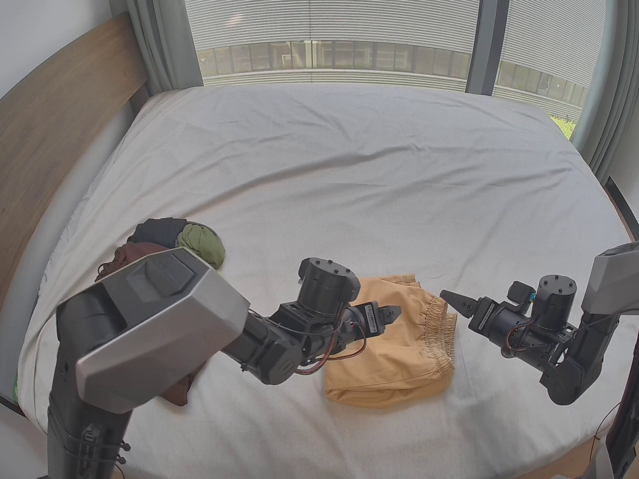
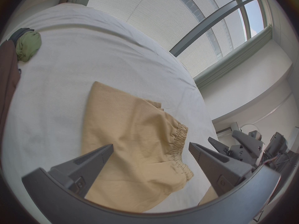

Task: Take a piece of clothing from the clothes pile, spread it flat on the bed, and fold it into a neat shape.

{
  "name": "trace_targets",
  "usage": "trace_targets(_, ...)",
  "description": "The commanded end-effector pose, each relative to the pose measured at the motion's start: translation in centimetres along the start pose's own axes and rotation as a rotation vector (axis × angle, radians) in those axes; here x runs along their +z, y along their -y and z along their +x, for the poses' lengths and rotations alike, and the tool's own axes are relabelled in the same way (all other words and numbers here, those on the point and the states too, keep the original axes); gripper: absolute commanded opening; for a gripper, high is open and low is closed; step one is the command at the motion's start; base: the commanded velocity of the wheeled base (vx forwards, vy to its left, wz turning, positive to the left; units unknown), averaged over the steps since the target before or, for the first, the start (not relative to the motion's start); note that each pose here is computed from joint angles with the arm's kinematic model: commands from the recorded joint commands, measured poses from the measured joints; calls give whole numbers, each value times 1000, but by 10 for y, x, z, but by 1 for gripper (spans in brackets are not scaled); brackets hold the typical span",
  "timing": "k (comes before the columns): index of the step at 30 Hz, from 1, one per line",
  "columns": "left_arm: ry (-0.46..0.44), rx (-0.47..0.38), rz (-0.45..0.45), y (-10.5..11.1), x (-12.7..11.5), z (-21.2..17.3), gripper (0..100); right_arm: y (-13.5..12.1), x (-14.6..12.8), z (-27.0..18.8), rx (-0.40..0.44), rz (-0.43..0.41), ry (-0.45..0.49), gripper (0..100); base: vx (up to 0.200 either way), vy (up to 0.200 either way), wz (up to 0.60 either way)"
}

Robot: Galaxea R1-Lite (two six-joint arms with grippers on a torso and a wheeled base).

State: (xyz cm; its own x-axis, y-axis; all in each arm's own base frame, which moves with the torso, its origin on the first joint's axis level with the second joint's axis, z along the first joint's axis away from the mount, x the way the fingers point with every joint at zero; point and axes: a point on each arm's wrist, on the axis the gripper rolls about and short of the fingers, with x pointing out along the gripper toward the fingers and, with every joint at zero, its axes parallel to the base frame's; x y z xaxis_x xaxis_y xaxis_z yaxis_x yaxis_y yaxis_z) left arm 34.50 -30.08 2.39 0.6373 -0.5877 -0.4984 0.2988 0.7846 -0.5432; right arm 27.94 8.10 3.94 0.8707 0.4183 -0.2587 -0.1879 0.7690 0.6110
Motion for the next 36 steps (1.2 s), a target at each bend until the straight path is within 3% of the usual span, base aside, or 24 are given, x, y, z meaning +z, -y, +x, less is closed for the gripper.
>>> trace_targets(1, 44, 11, -9, -9, 21, -35, 100, 1, -3, -1, -6, 2, -16, 100, 0, 0, 0)
trace_targets(8, 105, 21, -26, -26, 29, -67, 100, -1, -7, -1, 0, -1, -30, 100, 0, 0, 0)
trace_targets(14, 174, 78, 18, -63, 37, -97, 100, 1, -16, 2, -10, -2, -63, 100, 0, 0, 0)
trace_targets(20, 156, 58, -2, -81, 39, -141, 100, 0, -20, 3, -9, -4, -76, 100, 0, 0, 0)
trace_targets(21, 138, 50, 2, -88, 36, -163, 100, 0, -21, 3, -8, -3, -79, 100, 0, 0, 0)
trace_targets(25, 111, 48, 48, -102, 30, -190, 100, 1, -24, 1, -14, -3, -93, 100, 0, 0, 0)
trace_targets(30, 76, 52, 89, -135, 17, -231, 100, 2, -32, 4, -21, -4, -122, 100, 0, 0, 0)
trace_targets(36, 87, 80, 162, -158, 12, -250, 100, 5, -37, 5, -34, -5, -141, 100, 0, 0, 0)
